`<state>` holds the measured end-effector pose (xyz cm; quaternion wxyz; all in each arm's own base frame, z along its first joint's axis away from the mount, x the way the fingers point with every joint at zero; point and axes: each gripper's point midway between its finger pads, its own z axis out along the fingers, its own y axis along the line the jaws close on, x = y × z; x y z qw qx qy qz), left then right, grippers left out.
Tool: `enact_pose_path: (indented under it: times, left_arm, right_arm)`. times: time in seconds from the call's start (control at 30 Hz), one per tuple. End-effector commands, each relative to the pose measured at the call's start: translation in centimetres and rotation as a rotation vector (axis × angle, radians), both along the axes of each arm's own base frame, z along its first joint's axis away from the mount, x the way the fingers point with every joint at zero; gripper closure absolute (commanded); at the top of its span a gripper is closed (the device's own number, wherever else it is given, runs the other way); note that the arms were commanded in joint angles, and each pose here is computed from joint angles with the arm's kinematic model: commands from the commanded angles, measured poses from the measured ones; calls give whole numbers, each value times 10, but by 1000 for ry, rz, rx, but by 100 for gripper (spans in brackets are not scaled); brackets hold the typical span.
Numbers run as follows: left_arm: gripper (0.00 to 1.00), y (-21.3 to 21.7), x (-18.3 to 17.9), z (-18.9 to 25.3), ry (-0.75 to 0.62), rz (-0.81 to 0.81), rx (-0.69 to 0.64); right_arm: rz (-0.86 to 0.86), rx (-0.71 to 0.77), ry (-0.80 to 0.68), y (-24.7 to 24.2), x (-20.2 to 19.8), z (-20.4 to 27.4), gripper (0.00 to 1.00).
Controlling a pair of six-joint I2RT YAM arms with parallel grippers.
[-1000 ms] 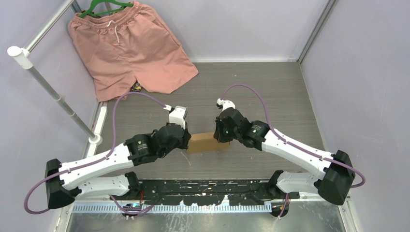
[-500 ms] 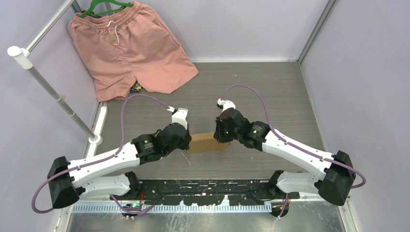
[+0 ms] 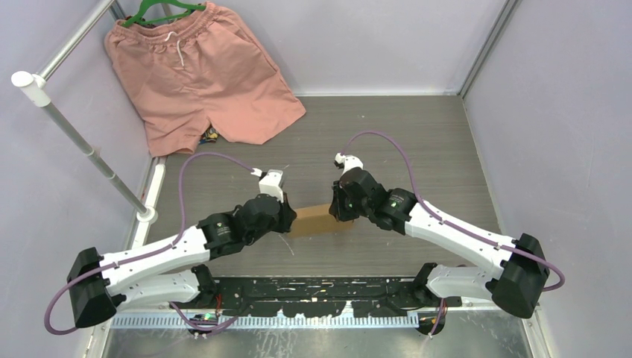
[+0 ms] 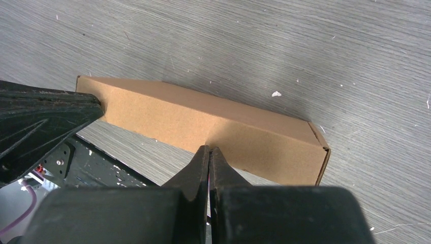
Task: Fold the paper box
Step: Close the paper box at the center of the board.
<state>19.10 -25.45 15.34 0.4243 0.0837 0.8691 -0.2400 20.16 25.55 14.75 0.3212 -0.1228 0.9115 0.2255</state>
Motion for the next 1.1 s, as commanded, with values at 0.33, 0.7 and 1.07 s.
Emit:
enact_pose_path:
  times: [0.33,0.7,1.07]
  left_arm:
    - [98,18,-18,-19,63,-7,16]
    - [97,21,-23,-21,71,-22,21]
    - [98,12,-28,-28,76,-47,56]
  right_arm:
    - [1,-185,133,-31,-24,-51,96]
    - [2,-156,110,-27,-21,-35,96]
    - [14,-186,119,-27,-20,-31,96]
